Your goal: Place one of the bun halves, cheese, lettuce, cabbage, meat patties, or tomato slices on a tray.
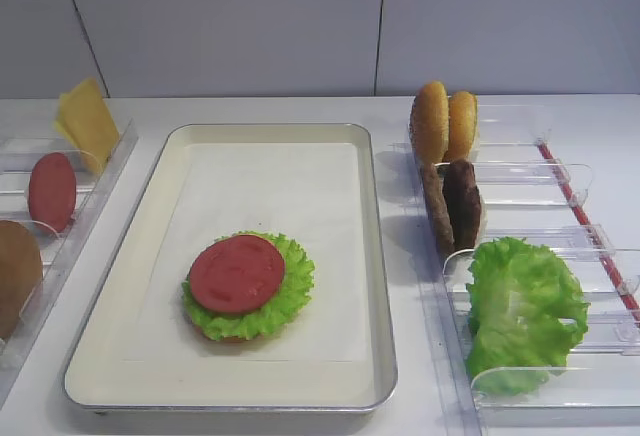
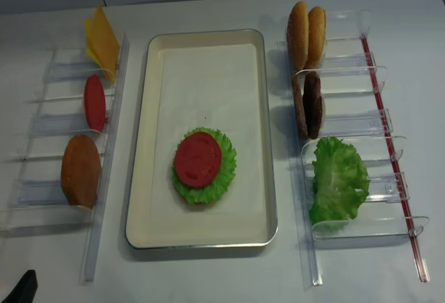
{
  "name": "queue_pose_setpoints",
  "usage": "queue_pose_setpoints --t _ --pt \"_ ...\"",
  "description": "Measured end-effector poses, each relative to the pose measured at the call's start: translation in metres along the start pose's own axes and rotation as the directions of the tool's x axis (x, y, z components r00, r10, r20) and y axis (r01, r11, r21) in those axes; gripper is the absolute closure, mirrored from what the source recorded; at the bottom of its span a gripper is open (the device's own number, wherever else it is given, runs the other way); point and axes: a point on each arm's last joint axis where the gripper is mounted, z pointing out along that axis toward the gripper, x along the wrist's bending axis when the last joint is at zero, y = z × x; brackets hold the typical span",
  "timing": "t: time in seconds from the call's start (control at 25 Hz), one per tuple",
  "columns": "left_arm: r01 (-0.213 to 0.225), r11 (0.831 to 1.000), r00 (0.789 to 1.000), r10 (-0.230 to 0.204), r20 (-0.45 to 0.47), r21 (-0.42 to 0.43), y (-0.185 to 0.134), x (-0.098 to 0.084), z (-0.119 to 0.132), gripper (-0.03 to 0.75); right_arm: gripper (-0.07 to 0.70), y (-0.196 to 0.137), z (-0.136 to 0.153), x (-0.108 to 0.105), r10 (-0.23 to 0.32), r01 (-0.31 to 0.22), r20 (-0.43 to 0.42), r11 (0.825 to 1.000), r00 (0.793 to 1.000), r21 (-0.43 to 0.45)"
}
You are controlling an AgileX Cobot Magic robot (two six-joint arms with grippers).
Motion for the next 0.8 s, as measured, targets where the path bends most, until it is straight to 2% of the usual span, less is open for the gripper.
queue_pose_setpoints --t 0.8 --pt "0.002 1.000 1.000 -0.002 0.000 0.000 0.0000 0.0000 0.0000 0.160 0.143 0.0000 0.0000 0.0000 0.000 0.000 0.000 1.000 1.000 0.000"
